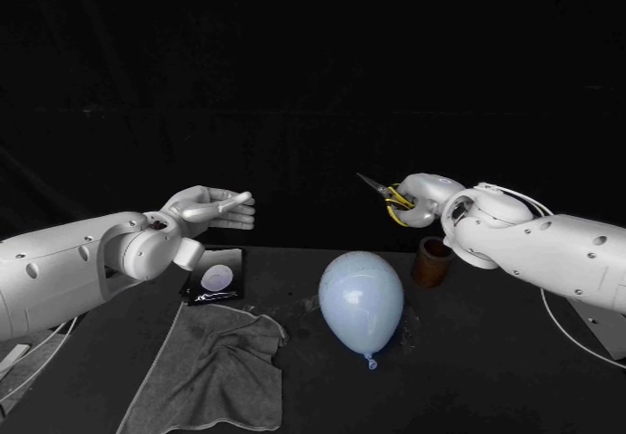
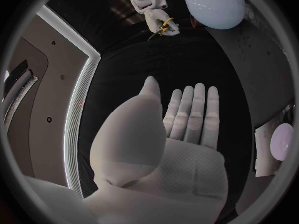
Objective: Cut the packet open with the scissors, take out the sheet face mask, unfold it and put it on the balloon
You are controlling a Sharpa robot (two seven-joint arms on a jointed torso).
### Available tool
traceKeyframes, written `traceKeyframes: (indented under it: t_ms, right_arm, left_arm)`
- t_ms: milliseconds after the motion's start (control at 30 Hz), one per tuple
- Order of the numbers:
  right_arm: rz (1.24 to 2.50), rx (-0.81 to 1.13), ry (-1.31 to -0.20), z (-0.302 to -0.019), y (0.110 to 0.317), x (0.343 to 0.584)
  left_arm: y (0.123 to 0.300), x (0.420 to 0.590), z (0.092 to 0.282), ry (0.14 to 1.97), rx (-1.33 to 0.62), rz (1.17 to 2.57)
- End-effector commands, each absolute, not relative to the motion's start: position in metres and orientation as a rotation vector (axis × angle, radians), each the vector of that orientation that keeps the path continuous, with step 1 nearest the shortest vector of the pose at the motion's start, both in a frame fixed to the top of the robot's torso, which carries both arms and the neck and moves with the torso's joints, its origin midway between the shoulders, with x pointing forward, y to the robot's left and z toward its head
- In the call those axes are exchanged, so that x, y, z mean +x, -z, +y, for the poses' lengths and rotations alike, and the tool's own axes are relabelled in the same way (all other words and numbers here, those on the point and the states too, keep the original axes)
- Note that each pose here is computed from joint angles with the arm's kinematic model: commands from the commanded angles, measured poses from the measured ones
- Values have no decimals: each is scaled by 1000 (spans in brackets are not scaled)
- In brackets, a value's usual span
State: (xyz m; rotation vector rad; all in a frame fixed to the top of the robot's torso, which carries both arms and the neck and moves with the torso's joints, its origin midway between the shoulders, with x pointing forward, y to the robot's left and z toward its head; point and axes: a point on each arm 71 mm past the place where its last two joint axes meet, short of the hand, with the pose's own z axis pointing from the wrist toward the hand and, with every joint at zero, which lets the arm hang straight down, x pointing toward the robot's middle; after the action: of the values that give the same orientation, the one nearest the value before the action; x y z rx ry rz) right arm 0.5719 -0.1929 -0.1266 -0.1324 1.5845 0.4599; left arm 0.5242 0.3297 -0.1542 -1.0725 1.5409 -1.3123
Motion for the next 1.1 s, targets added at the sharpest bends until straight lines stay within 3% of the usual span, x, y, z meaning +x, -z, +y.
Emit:
traceKeyframes:
  t_ms: [33, 233, 667, 1100]
  right_arm:
    - [1594, 195, -707, -197, 123, 563]
    - [1600, 449, -953, -205, 121, 543]
    - [1530, 786, -1251, -227, 122, 516]
    - [1505, 889, -1306, -217, 133, 499]
  left_arm:
    - [154, 522, 337, 1362, -1088, 1475]
    - [169, 518, 356, 1310, -1078, 1454]
    - [182, 512, 397, 1085, -934, 1403]
    - [216, 492, 398, 752, -478, 1503]
